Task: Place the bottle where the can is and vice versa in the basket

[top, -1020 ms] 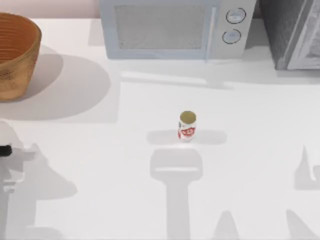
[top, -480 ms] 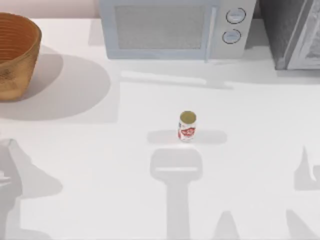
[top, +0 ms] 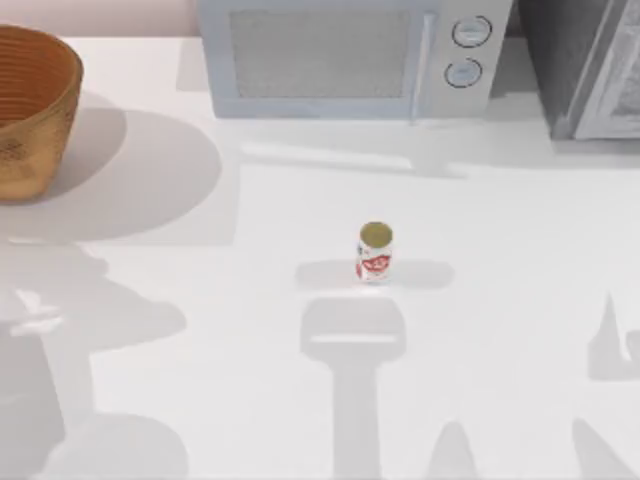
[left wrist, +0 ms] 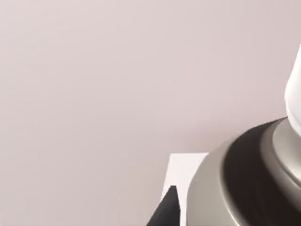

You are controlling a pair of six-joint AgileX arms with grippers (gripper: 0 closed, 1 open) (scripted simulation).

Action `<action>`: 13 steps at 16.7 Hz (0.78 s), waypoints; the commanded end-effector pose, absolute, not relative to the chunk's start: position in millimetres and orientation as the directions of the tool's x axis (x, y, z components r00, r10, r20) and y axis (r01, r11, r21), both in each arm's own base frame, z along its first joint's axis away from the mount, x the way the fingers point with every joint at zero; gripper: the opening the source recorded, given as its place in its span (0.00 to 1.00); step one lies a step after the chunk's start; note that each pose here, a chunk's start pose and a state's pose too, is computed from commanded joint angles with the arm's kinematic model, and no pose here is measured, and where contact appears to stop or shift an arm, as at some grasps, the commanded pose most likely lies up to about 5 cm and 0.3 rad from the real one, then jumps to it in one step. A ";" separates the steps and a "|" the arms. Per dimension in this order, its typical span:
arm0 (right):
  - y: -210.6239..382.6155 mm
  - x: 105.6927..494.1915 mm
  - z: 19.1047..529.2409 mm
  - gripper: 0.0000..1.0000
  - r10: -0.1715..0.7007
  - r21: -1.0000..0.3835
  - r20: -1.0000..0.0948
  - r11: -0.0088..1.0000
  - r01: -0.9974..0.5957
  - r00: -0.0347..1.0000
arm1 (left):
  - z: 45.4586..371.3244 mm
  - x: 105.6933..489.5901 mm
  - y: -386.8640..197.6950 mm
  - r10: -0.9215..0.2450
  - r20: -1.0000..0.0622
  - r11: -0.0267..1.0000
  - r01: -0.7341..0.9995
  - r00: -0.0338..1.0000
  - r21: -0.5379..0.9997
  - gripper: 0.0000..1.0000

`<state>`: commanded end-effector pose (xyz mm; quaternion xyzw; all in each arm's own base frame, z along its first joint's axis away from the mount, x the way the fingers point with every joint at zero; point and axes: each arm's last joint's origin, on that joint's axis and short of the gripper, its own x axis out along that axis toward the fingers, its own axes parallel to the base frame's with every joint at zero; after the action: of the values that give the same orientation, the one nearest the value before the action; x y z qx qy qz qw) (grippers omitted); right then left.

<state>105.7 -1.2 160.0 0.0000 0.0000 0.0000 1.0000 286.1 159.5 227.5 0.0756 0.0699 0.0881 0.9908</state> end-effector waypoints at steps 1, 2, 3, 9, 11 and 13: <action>-1.2 105.7 160.0 1.00 0.000 0.000 0.000 1.000 0.000 1.000 | 243.3 295.5 155.7 0.166 -0.138 0.978 -0.145 0.977 0.147 0.00; -1.2 105.7 160.0 1.00 0.000 0.000 0.000 1.000 0.000 1.000 | 258.5 305.0 149.4 0.140 -0.151 0.984 -0.121 0.979 0.128 0.00; -1.2 105.7 160.0 1.00 0.000 0.000 0.000 1.000 0.000 1.000 | 272.8 314.1 141.1 0.112 -0.163 0.990 -0.095 0.980 0.107 0.00; -1.2 105.7 160.0 1.00 0.000 0.000 0.000 1.000 0.000 1.000 | 324.2 345.9 93.0 -0.019 -0.196 1.000 0.021 0.981 0.008 0.00; -1.2 105.7 160.0 1.00 0.000 0.000 0.000 1.000 0.000 1.000 | 325.1 346.6 91.7 -0.022 -0.197 1.000 0.024 0.980 0.005 0.00; -1.2 105.7 160.0 1.00 0.000 0.000 0.000 1.000 0.000 1.000 | 325.1 346.6 91.7 -0.022 -0.197 1.000 0.024 0.980 0.005 0.00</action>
<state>105.7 -1.2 160.0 0.0000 0.0000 0.0000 1.0000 346.6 91.7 325.1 0.0035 0.0987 -0.0115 0.9950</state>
